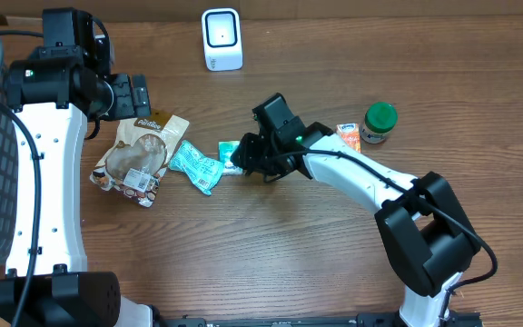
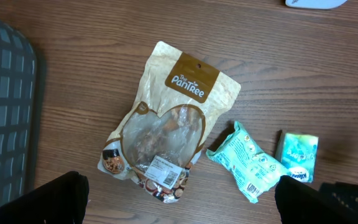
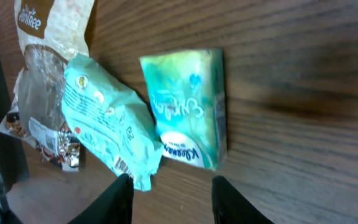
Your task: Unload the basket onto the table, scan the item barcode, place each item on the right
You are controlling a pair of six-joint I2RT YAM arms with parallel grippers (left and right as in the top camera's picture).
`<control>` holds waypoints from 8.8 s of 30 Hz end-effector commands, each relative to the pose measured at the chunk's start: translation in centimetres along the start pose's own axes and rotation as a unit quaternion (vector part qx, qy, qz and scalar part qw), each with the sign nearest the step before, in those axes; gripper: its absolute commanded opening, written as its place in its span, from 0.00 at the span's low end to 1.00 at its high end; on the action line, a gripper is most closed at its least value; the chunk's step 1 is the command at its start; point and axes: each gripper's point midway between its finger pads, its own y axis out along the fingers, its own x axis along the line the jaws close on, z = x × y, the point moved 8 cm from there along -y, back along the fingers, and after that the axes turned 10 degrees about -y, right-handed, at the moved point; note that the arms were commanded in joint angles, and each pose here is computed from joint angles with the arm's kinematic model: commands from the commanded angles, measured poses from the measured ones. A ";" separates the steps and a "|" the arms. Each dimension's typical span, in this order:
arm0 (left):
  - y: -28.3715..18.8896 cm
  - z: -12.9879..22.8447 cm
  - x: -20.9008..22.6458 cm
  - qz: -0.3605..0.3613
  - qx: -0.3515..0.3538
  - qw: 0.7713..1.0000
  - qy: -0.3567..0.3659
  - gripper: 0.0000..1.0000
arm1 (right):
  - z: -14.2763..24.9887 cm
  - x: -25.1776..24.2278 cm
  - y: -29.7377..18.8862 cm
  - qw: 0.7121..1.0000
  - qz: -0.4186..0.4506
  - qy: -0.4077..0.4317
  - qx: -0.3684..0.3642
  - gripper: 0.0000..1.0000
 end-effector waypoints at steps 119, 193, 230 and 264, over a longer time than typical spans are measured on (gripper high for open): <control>-0.8 -0.2 0.0 0.006 -0.012 1.000 -0.006 1.00 | -7.4 -8.8 -1.7 0.993 0.098 -0.023 -0.055 0.06; -0.8 -0.2 0.0 0.006 -0.012 1.000 -0.006 1.00 | -1.7 -9.6 -4.6 0.990 0.040 0.074 0.109 0.33; -0.8 -0.2 0.0 0.006 -0.012 1.000 -0.006 1.00 | -3.5 -5.6 -10.3 0.957 -0.286 0.024 0.037 0.04; -0.8 -0.2 0.0 0.006 -0.012 1.000 -0.006 1.00 | -8.2 -3.7 -17.5 0.891 -0.453 0.027 0.013 0.04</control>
